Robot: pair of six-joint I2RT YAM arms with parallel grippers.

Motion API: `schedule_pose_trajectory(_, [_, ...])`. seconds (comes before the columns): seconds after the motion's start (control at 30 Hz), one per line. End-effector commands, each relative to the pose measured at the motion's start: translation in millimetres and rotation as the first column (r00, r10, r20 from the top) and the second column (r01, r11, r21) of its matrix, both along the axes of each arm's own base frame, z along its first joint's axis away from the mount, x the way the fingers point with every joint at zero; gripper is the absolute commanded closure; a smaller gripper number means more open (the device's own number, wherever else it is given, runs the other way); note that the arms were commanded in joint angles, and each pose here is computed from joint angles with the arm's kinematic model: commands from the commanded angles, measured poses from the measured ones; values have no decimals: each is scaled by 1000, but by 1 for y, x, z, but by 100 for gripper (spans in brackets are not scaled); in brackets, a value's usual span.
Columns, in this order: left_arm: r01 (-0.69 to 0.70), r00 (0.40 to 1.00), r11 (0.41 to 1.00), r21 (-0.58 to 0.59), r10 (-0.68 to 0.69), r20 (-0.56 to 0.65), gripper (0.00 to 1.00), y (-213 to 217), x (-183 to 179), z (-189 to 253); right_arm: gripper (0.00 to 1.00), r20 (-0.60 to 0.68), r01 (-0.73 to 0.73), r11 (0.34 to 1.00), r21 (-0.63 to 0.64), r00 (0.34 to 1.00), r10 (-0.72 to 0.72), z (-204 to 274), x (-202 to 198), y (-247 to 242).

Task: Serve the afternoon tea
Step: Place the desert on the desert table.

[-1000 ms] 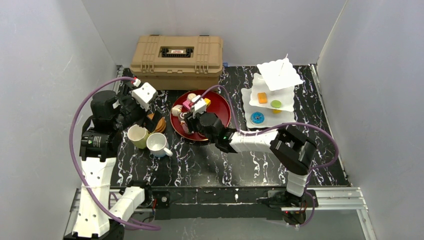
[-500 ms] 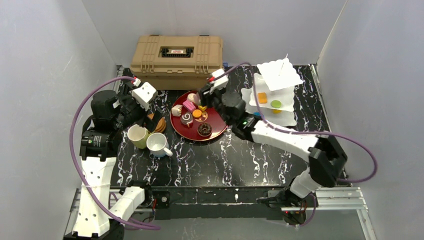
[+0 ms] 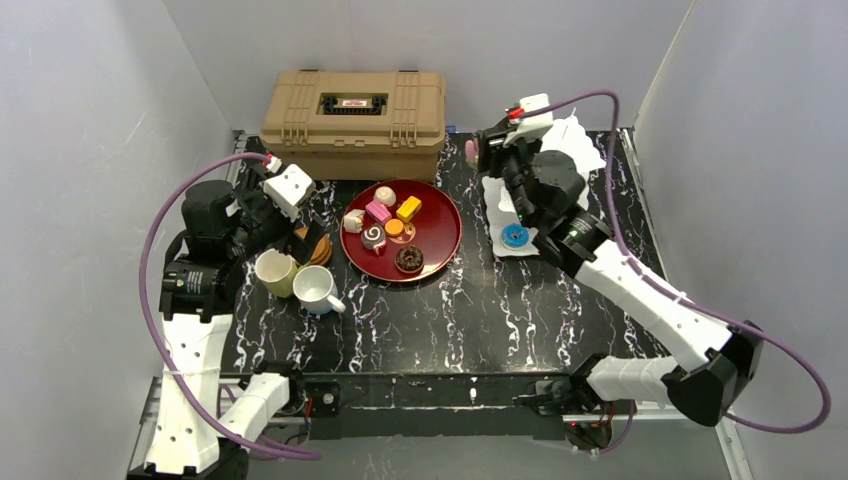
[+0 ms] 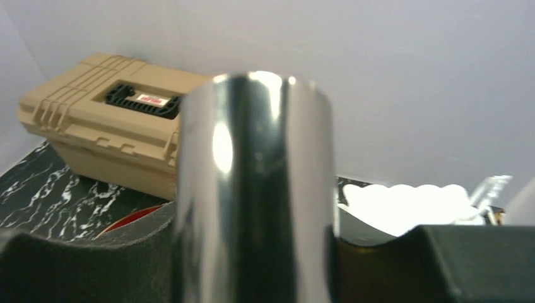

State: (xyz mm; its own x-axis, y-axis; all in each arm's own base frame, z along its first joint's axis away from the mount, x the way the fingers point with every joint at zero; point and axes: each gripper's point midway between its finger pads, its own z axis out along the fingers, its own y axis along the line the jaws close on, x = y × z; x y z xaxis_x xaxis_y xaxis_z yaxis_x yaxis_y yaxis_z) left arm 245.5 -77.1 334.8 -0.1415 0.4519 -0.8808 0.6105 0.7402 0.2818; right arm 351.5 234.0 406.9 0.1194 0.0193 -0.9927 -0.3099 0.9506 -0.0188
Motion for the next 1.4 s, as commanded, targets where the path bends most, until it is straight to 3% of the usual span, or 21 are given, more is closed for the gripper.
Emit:
schedule_pose_trajectory(0.0, [18,1000,1000,-19,-18,1,2,-4,-5,3,56,77,78,997,27,994,-80,52,-20,-41])
schedule_pose_trajectory(0.37, [23,1000,999,-28,-23,-9,2,-6,-6,0,56,103,225,974,-25,970,-221,63,-26,-88])
schedule_pose_trajectory(0.93, [20,1000,999,-29,-20,-2,2,-6,-7,2,56,75,328,945,11,942,-328,34,55,-118])
schedule_pose_trajectory(1.37, [21,1000,999,-37,-22,-13,2,-7,-7,0,52,77,325,946,17,942,-325,32,76,-119])
